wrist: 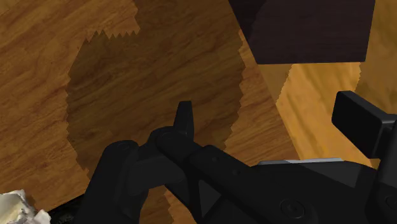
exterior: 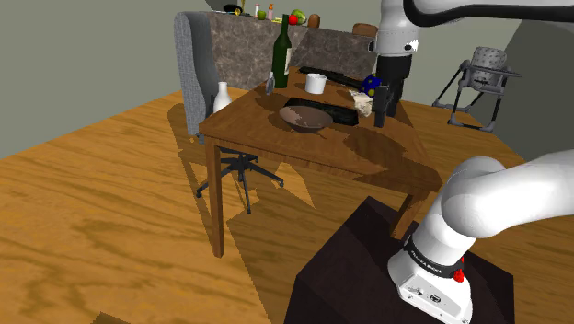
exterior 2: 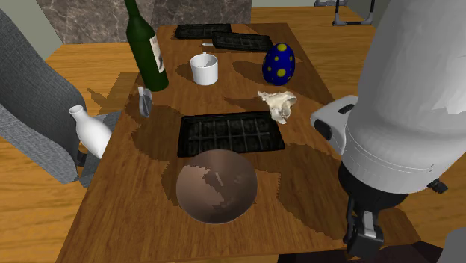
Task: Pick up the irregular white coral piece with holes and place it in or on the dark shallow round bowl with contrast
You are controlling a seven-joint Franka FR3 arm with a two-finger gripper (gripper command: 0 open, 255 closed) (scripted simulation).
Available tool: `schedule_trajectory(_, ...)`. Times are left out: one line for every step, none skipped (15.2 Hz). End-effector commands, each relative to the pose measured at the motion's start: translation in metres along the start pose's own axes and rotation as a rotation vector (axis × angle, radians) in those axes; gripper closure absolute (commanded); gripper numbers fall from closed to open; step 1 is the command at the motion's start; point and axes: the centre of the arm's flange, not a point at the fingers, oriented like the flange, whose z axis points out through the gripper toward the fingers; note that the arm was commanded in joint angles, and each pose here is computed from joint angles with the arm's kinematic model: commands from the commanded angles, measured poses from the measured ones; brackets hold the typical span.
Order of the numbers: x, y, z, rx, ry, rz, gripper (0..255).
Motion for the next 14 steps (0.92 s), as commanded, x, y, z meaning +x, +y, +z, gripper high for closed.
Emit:
schedule_trajectory(0.0, 0.0, 0.0, 0.0, 0.0, 0.0, 0)
schedule_trajectory(0.008, 0.01, 0.001, 0.001, 0.003, 0.01, 0)
schedule_trajectory(0.015, 0.021, 0.002, 0.002, 0.005, 0.021, 0)
schedule_trajectory(0.023, 0.032, 0.003, 0.003, 0.008, 0.031, 0)
schedule_trajectory(0.03, 0.042, 0.004, 0.004, 0.011, 0.042, 0)
schedule_trajectory(0.038, 0.053, 0.005, 0.005, 0.013, 0.052, 0)
schedule_trajectory(0.045, 0.064, 0.006, 0.006, 0.016, 0.063, 0)
schedule_trajectory(0.052, 0.075, 0.007, 0.006, 0.018, 0.073, 0)
schedule_trajectory(0.059, 0.086, 0.008, 0.007, 0.021, 0.084, 0)
schedule_trajectory(0.066, 0.097, 0.009, 0.008, 0.024, 0.094, 0)
schedule_trajectory(0.073, 0.108, 0.01, 0.009, 0.026, 0.105, 0)
schedule_trajectory(0.079, 0.119, 0.011, 0.01, 0.029, 0.115, 0)
schedule_trajectory(0.086, 0.131, 0.012, 0.011, 0.032, 0.126, 0)
schedule_trajectory(0.092, 0.142, 0.013, 0.012, 0.034, 0.136, 0)
